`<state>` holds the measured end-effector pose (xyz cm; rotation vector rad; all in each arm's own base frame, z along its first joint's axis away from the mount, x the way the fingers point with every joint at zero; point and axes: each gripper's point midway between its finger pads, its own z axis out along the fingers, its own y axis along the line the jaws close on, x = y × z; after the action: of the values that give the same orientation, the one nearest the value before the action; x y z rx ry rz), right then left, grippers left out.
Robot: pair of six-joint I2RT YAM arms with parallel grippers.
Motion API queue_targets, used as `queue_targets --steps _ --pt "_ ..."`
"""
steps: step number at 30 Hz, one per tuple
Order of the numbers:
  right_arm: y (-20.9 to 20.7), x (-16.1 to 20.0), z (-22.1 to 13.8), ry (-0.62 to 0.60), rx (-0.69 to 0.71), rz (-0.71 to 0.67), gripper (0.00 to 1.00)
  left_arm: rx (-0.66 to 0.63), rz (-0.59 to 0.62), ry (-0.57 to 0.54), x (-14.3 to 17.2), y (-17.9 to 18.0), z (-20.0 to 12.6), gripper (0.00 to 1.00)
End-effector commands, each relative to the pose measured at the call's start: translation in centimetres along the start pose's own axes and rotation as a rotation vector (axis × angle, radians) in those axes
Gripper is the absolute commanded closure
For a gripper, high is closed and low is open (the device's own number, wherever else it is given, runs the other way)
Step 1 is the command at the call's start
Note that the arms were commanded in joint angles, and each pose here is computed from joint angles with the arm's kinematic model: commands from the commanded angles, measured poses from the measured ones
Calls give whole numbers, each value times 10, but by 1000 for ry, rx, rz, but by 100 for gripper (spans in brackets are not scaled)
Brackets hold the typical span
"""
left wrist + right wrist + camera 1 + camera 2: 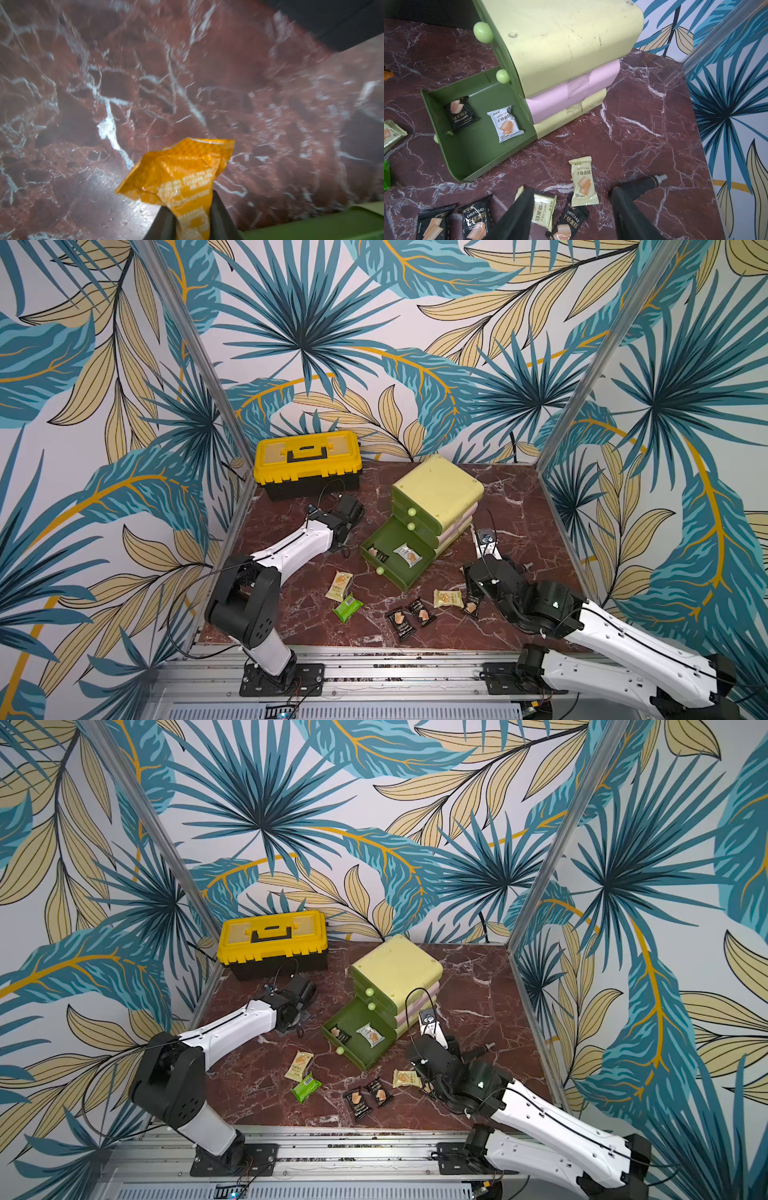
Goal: Take the cookies out of the drawer
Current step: Pick up the cookie from the drawer, then place the cookie at the center of the board.
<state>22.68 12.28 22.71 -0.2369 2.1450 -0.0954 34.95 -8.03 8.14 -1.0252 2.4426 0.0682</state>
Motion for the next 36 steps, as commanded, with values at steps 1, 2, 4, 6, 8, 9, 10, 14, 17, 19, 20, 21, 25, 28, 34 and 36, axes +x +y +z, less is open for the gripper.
queue_targets --steps 1,2,4,6,8,9,10,14,17,19,20,21,25,28,34,36 --pt "1 -4 -1 0 -6 7 36 26 -29 118 22 14 11 73" --pt "2 -4 -1 0 -6 7 36 17 -43 125 25 20 15 73" --pt "3 -4 0 3 -6 7 36 2 -73 139 30 29 21 73" --pt "5 -5 1 6 -9 8 36 -10 -91 152 35 35 27 73" --pt "6 -5 2 10 -11 5 36 -22 -99 157 36 40 31 72" --pt "7 -6 2 11 -13 6 36 -28 -99 159 37 41 33 72" --pt "8 -6 2 13 -14 4 36 -26 -103 162 38 41 34 69" --pt "11 -6 4 19 -18 2 36 7 -108 149 34 38 28 45" --pt "16 -6 6 30 -26 -5 36 25 -99 119 25 37 19 39" --pt "20 -6 9 38 -35 -10 36 50 -98 98 17 34 8 38" --pt "23 -6 9 41 -42 -13 36 67 -99 88 13 31 2 37" --pt "26 -6 11 46 -52 -18 36 88 -103 76 9 29 -4 37" --pt "52 -7 17 74 -141 -59 36 208 -68 29 -3 11 -32 35" --pt "84 -6 22 122 -257 -94 37 304 -43 46 3 0 -49 36" --pt "138 -4 37 213 -388 -158 43 539 -59 84 29 -16 -71 37" --pt "148 -5 45 231 -389 -168 44 586 -85 88 34 -16 -73 37"
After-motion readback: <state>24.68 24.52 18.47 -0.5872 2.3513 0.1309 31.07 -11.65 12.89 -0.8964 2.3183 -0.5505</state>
